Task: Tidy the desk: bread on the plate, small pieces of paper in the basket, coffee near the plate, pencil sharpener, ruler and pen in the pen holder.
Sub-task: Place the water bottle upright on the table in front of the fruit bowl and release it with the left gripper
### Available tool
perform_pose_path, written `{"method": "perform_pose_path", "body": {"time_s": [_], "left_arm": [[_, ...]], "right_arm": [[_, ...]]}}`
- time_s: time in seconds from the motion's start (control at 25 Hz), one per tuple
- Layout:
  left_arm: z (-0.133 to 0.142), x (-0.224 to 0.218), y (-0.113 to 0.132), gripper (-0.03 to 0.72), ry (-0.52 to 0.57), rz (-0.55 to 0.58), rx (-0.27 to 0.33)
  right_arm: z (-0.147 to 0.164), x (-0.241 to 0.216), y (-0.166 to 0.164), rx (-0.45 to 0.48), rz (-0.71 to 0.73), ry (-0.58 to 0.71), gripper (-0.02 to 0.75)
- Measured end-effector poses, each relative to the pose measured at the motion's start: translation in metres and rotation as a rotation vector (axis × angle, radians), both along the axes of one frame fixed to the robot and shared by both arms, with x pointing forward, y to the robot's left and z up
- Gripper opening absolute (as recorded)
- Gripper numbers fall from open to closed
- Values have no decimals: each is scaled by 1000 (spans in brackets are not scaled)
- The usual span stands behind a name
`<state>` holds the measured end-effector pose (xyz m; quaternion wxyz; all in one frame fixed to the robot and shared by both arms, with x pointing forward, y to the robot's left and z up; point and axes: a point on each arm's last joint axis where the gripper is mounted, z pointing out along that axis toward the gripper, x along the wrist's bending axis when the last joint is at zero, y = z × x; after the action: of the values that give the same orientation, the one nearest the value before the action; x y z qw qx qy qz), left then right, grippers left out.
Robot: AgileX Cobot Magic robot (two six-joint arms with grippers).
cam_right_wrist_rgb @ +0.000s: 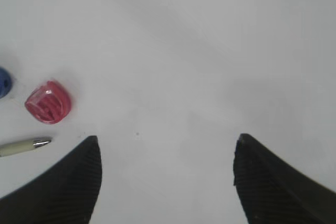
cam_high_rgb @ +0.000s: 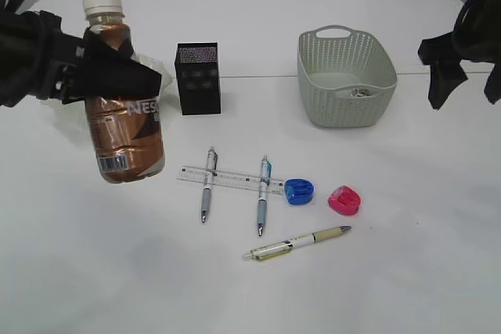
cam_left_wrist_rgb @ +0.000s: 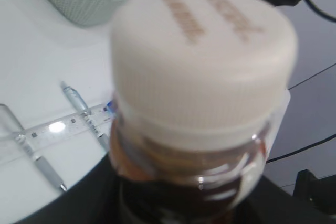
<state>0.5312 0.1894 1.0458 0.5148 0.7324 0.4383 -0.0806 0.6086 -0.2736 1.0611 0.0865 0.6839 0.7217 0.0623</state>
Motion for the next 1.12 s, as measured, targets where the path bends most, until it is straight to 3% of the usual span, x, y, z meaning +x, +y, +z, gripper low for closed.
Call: {"method": "perform_pose_path", "body": {"time_s": [0.44,0.68,1.12], "left_arm": [[-14,5,21,330,86,110,169],[-20,7,39,330,147,179,223],[-22,5,43,330,151,173,271]], "right_arm": [[5,1,-3,-37,-12,-12,567],[5,1,-4,-41,-11,-12,566],[5,1,-6,-65,-8,-13,566]]}}
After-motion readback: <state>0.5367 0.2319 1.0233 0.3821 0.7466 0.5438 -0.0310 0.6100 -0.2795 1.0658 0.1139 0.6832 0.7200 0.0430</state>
